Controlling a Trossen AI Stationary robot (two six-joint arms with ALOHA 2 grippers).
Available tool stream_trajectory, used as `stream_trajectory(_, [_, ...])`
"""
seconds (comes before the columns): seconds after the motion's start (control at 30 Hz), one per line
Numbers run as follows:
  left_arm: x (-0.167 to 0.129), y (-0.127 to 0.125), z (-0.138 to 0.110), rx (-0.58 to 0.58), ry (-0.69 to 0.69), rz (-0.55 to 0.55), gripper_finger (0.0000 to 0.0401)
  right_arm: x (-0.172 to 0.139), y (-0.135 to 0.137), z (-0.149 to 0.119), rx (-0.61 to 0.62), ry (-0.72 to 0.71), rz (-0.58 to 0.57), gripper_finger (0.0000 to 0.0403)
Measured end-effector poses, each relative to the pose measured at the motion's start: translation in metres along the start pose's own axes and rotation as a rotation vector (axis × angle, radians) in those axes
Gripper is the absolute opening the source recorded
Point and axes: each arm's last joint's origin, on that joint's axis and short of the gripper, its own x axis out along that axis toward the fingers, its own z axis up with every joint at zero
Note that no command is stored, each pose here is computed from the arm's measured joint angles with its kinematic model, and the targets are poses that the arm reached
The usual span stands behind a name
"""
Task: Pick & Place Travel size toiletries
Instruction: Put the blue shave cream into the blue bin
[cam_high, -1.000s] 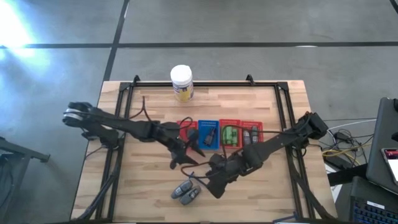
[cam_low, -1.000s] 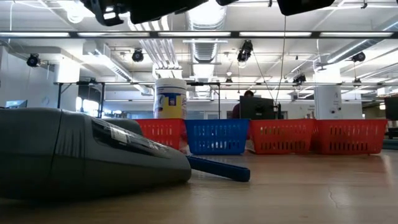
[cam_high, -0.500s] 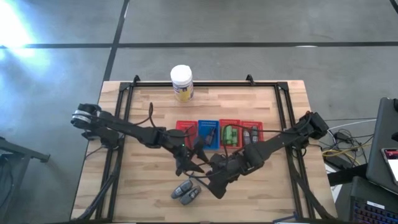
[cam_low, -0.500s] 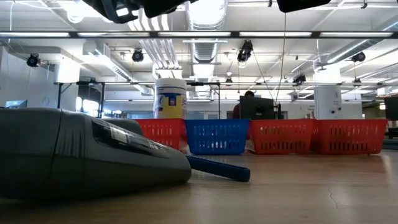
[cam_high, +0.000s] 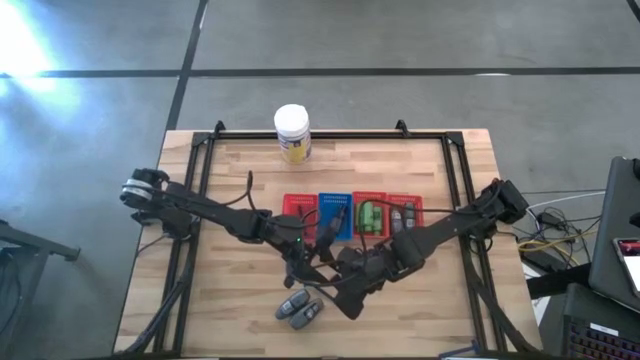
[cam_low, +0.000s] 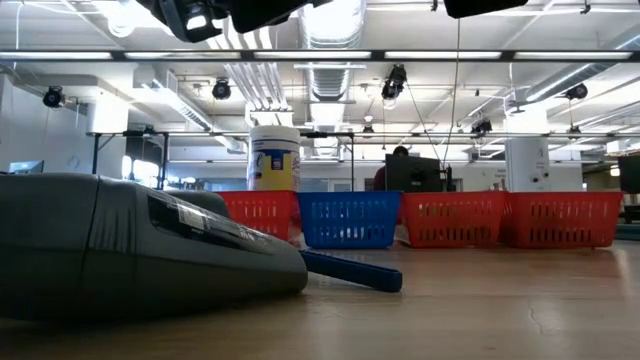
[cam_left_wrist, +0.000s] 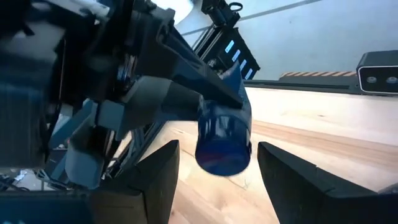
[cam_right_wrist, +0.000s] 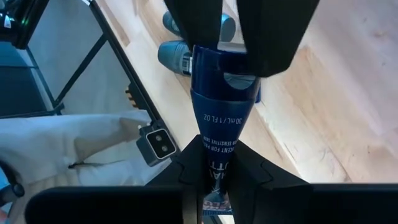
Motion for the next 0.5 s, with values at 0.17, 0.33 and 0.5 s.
stream_trajectory(0.17, [0.0009,-0.0019,0.002,0.0,-0.006,-0.005,0.0223,0.0,-0.0003,0.0008,0.004,-0.002,-0.001,0.0047])
stream_trajectory(0.33, [0.0015,-0.0036,0.0032,-0.006,-0.008,-0.011,0.0217,-0.0001,-0.0005,0.0015,0.011,-0.025,-0.009,0.0053])
stream_trajectory(0.5, [0.0016,-0.0035,0.0036,-0.005,-0.01,-0.008,0.019,-0.0003,0.0,0.0024,0.025,-0.028,-0.002,0.0044])
